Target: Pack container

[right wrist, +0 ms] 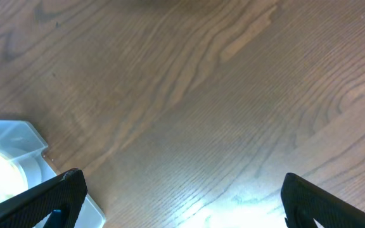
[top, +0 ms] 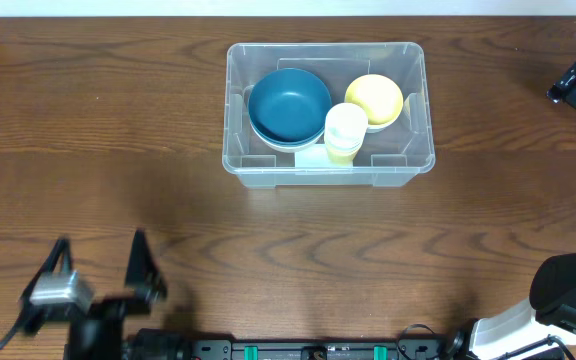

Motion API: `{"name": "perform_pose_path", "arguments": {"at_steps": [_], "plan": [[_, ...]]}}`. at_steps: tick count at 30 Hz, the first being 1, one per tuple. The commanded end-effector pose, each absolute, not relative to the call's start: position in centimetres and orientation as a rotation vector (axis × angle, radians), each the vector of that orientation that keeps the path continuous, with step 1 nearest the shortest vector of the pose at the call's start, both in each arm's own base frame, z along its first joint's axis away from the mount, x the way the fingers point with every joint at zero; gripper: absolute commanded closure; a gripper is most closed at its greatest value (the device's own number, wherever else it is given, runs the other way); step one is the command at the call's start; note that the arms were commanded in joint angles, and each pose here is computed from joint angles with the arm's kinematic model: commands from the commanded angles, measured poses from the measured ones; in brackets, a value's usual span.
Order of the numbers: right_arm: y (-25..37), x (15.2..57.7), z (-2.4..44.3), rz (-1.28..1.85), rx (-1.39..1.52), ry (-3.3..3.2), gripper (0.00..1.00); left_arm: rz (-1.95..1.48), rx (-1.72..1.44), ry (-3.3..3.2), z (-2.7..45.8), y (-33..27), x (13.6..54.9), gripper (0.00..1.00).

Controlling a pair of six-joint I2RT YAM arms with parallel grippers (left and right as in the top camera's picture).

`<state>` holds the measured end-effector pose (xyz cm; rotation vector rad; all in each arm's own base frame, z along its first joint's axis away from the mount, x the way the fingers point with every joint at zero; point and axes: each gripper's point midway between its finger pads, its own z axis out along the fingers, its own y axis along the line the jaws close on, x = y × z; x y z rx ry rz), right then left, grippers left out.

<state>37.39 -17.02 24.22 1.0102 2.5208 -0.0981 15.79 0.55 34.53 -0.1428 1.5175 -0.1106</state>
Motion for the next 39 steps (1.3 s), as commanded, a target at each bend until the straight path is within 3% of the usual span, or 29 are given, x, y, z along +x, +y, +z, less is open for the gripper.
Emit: {"name": "perform_pose_path", "arguments": {"at_steps": [1, 10, 27, 39], "plan": [[-17.4, 37.4, 24.7, -0.110, 1.009, 2.507, 0.01, -0.171, -0.099, 1.521, 31.3, -0.9, 18.8, 0.02], [-17.4, 37.4, 24.7, -0.110, 1.009, 2.507, 0.01, -0.192, -0.081, 1.389, 26.1, -1.5, 23.5, 0.02], [-17.4, 37.4, 24.7, -0.110, 1.009, 2.507, 0.01, -0.142, -0.069, 1.721, 13.8, -1.5, 24.4, 0.02], [-17.4, 37.4, 24.7, -0.110, 1.009, 2.507, 0.01, -0.135, -0.075, 1.728, 13.6, -1.4, 24.4, 0.02]]}}
